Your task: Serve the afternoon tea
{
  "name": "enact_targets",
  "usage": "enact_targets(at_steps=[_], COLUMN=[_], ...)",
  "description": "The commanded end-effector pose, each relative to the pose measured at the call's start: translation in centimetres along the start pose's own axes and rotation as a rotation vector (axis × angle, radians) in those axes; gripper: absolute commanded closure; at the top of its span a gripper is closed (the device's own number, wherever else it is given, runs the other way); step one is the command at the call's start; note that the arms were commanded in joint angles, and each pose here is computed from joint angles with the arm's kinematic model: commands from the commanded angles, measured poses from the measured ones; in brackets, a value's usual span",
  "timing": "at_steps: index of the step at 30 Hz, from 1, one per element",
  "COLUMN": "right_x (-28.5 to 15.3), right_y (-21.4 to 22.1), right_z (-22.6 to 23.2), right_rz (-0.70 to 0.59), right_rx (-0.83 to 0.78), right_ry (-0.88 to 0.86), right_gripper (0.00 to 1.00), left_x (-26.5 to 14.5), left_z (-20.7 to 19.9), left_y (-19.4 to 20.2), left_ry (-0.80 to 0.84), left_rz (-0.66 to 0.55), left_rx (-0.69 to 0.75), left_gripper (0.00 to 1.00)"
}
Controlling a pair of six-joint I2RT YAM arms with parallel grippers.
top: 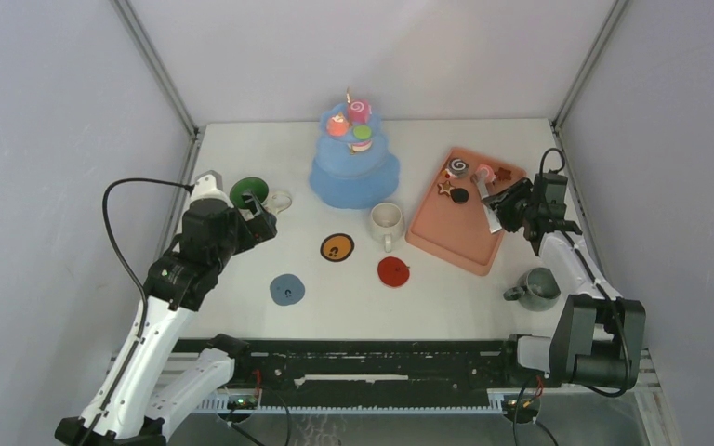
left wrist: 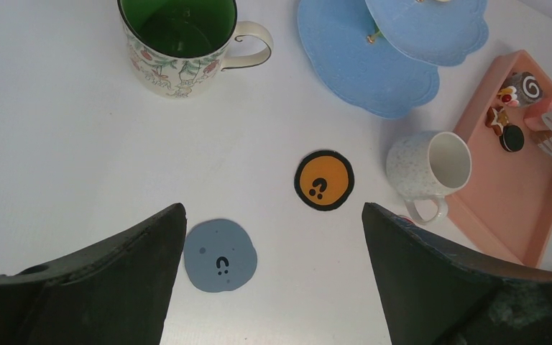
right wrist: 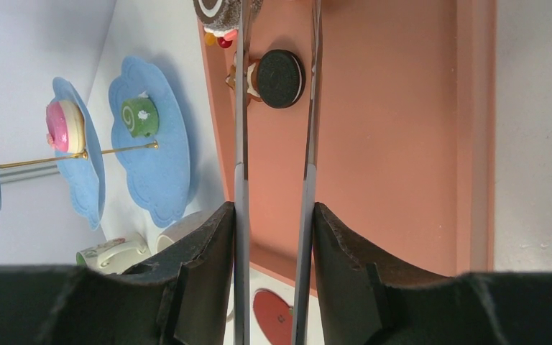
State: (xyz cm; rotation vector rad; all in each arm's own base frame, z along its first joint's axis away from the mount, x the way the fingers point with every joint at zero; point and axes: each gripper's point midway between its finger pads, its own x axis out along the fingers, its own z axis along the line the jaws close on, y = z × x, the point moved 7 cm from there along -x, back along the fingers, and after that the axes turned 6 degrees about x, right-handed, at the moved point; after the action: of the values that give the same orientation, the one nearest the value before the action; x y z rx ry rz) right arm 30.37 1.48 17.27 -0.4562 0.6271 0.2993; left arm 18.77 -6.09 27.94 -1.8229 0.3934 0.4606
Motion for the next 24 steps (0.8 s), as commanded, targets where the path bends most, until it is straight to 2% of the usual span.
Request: enact_targets(at_steps=[1, 13, 18, 23, 24], right_x=[-0.2, 0.9, 1.2, -0.1, -0.4], right_y=[-1.2, -2.5, -2.7, -2.7, -2.7], right_z=[1.7, 0.5, 0.5, 1.0, 1.1], right_rz=[-0.053, -0.079, -0.064, -0.076, -0.077], right_rx=[-0.001, 0.054, 0.068, 0.050, 0.047], right_ry=[-0.092, -0.054, -0.073, -0.090, -0.092], right_gripper=[0.51, 0.54, 0.70, 1.00, 1.00], left_x=[0.1, 0.2, 0.0, 0.0, 0.0], left_z=[-0.1, -0.2, -0.2, 0.0, 0.0], left_y=[-0.7, -0.9, -0.9, -0.8, -0.8], left_ry=[0.008, 0.006, 0.008, 0.000, 0.001], left_rz=[-0.041, -0.039, -0.045, -0.045, -0.044], left_rx=[-0.001, 0.002, 0.000, -0.001, -0.001], left_gripper=[0.04, 0.04, 0.04, 0.04, 0.04])
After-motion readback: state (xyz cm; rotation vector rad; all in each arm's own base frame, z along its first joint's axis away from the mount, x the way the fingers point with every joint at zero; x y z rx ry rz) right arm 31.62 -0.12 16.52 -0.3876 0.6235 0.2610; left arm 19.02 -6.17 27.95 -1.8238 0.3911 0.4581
